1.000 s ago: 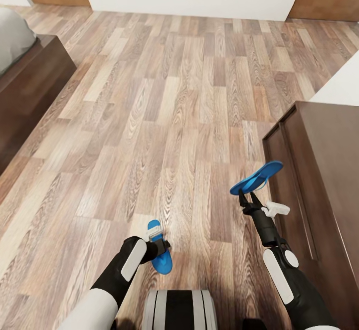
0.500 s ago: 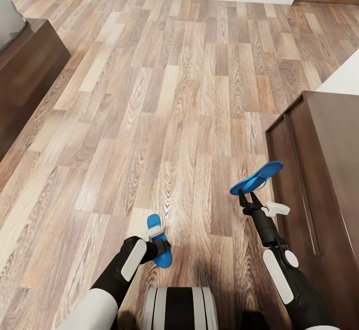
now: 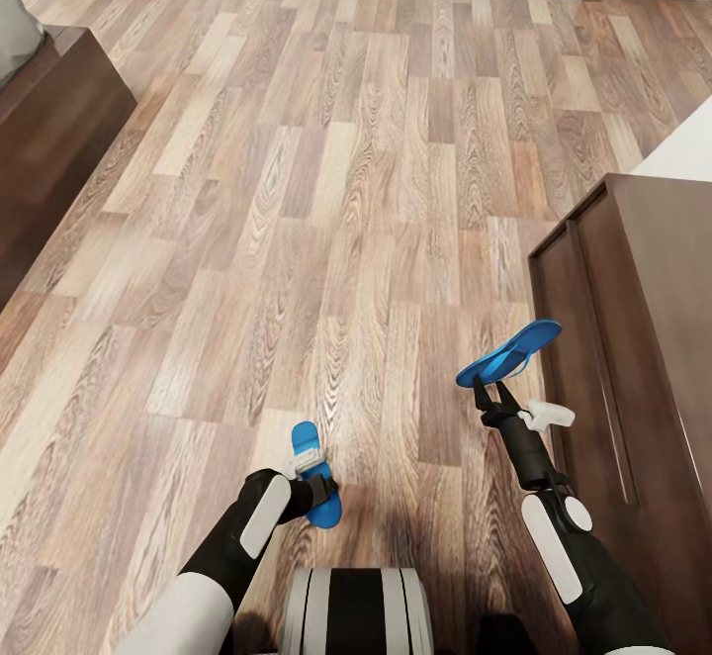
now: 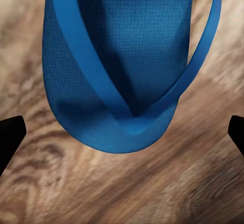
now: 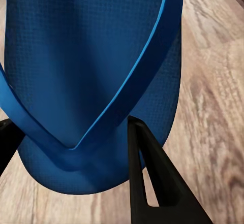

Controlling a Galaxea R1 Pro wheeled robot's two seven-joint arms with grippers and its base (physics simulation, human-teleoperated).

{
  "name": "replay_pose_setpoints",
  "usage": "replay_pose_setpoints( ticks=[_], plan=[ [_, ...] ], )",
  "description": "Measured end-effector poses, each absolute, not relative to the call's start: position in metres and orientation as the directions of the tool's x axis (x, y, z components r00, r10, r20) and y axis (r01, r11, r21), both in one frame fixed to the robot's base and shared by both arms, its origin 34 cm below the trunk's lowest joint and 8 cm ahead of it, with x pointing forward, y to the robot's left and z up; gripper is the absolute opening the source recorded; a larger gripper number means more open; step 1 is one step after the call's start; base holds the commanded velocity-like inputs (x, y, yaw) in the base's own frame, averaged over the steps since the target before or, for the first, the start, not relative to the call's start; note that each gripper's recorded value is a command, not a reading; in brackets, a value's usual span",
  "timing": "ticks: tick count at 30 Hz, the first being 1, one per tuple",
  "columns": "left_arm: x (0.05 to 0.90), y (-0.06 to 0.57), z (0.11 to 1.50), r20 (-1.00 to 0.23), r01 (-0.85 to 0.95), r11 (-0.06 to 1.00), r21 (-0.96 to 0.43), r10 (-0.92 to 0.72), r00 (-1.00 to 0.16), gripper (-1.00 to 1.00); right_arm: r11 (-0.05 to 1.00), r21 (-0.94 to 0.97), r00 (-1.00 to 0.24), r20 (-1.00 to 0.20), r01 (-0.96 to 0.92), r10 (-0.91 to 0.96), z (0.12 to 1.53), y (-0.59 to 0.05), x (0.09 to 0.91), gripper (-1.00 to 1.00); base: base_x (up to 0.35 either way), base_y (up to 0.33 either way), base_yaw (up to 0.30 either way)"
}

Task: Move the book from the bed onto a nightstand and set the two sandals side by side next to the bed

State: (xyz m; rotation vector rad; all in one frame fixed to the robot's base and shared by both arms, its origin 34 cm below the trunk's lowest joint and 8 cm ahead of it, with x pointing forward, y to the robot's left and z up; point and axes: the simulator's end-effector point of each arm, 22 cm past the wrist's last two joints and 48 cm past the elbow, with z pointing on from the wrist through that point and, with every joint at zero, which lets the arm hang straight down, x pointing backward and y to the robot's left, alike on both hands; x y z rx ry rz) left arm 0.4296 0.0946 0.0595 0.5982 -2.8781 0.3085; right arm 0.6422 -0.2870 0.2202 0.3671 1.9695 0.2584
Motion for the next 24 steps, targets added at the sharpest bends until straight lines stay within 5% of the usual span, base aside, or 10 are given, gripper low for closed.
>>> replay_pose_setpoints(
  ticks=[24],
  plan=[
    [0.4301, 0.0943, 0.0596, 0.220, -0.411, 0.896, -0.165, -0.373, -0.901, 1.00, 0.929, 0.343, -0.387, -0.845, 0.139, 0.369, 0.2203, -0.2870, 0.6422, -1.00, 0.057, -0.013, 0.000]
  ],
)
